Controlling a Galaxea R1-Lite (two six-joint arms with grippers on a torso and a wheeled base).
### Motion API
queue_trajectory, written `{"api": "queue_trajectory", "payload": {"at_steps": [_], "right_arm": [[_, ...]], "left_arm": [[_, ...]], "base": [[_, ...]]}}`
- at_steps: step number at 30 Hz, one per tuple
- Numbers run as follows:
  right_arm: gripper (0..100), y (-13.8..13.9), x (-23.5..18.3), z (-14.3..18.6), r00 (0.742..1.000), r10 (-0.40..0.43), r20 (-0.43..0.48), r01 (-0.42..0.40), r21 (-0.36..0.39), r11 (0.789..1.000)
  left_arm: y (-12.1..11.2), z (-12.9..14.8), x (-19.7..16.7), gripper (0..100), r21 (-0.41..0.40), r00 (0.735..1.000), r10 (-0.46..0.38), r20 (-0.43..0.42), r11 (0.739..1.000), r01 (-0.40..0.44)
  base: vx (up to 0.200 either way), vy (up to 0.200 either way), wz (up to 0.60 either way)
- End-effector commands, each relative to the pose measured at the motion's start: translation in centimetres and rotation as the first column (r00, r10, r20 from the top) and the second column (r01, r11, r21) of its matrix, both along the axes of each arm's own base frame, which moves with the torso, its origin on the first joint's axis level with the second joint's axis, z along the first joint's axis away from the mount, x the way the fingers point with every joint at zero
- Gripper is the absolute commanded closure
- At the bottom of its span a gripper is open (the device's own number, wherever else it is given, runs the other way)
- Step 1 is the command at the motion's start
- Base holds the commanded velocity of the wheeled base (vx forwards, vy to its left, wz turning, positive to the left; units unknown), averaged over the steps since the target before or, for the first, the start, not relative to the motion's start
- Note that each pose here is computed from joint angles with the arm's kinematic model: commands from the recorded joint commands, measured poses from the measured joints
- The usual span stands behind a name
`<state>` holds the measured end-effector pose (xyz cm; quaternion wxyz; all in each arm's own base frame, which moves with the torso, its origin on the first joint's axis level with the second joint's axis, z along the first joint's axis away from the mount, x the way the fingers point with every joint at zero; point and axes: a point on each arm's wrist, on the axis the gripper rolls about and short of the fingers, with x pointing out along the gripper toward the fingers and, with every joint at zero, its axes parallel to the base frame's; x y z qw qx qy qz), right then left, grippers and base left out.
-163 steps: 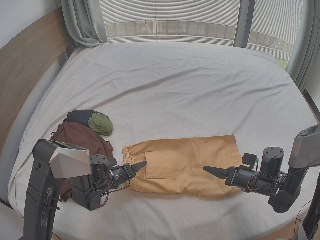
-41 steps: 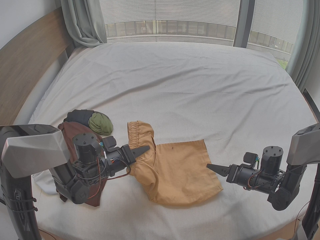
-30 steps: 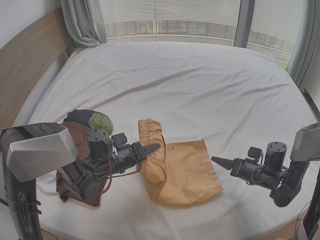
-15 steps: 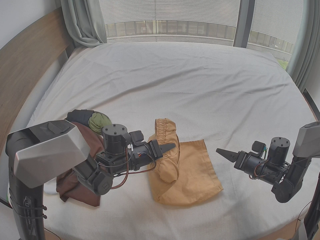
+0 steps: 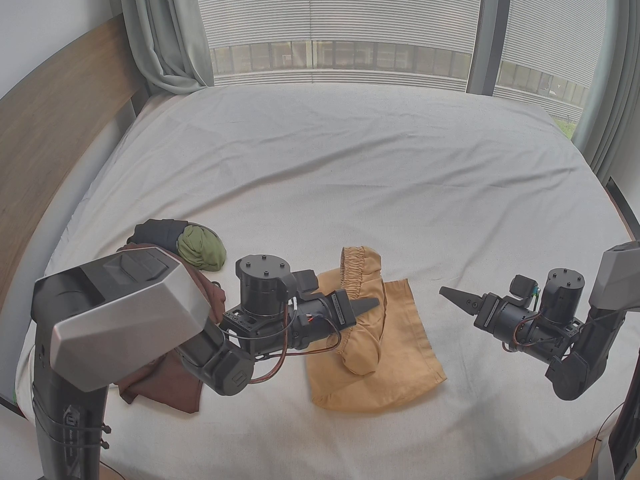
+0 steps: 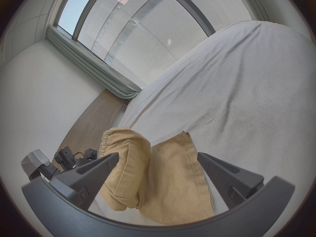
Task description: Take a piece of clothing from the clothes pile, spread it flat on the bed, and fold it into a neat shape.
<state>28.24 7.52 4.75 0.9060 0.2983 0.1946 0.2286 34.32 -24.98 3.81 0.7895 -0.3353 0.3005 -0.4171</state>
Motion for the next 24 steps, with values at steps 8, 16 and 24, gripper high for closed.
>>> {"api": "queue_trajectory", "payload": {"at_steps": [8, 16, 24], "right_arm": [[0, 0.0, 0.0, 0.1, 1.000, 0.000, 0.005, 0.000, 0.001, 1.000], [0, 0.0, 0.0, 0.1, 1.000, 0.002, 0.002, -0.002, 0.000, 1.000], [0, 0.2, -0.2, -0.3, 1.000, 0.009, -0.013, -0.009, -0.003, 1.000]], "left_arm": [[-1.5, -1.8, 0.3, 100, 0.021, 1.000, 0.005, -0.014, 1.000, -0.005], [-1.5, -2.1, 0.2, 0, 0.026, 1.000, 0.004, -0.016, 1.000, -0.004], [-0.6, -2.6, -0.5, 0, 0.044, 1.000, 0.012, -0.026, 0.999, -0.010]], "base": [[0.000, 0.000, 0.00], [0.000, 0.000, 0.00], [0.000, 0.000, 0.00]]}}
